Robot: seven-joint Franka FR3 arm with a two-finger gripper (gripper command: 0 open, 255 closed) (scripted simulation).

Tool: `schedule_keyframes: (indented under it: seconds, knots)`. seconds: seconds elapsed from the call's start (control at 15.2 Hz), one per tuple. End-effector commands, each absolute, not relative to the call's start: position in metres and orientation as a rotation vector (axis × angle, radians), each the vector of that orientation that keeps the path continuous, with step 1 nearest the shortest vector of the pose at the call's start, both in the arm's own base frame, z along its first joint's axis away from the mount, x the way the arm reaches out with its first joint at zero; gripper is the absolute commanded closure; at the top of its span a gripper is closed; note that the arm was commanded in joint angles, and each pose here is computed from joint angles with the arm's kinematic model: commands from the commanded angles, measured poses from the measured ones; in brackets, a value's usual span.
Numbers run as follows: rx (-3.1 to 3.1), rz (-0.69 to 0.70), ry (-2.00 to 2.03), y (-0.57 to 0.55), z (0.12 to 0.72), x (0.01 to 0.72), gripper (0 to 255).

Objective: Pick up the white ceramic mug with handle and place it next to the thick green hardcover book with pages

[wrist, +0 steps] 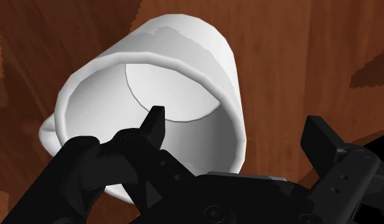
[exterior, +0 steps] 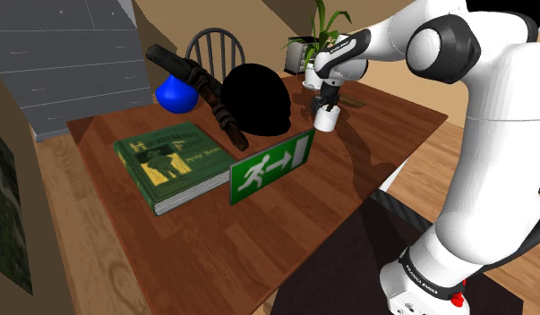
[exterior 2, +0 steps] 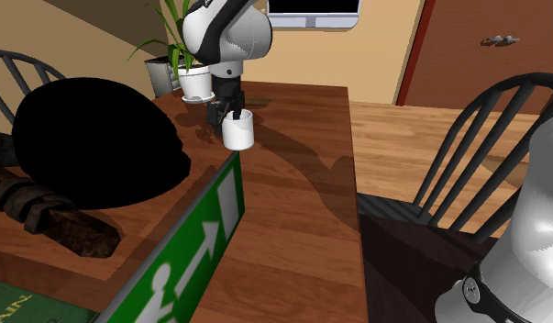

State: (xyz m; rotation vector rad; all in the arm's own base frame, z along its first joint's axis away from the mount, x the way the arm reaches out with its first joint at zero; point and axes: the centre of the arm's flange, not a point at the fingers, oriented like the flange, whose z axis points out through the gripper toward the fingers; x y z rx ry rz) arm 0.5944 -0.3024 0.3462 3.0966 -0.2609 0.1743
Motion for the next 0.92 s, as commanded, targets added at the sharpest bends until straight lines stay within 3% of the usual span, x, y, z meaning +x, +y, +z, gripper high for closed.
schedule_keyframes:
  seconds: [0.0, 0.07, 0.13, 0.86]
  knots:
    - [3.097, 0.174, -0.261, -0.302, 0.346, 0.594, 0]
    - [3.097, 0.174, -0.261, -0.302, 0.346, 0.594, 0]
    - [3.097, 0.174, -0.261, -0.302, 0.346, 0.594, 255]
    - [3.097, 0.174, -0.261, -0.302, 0.357, 0.594, 255]
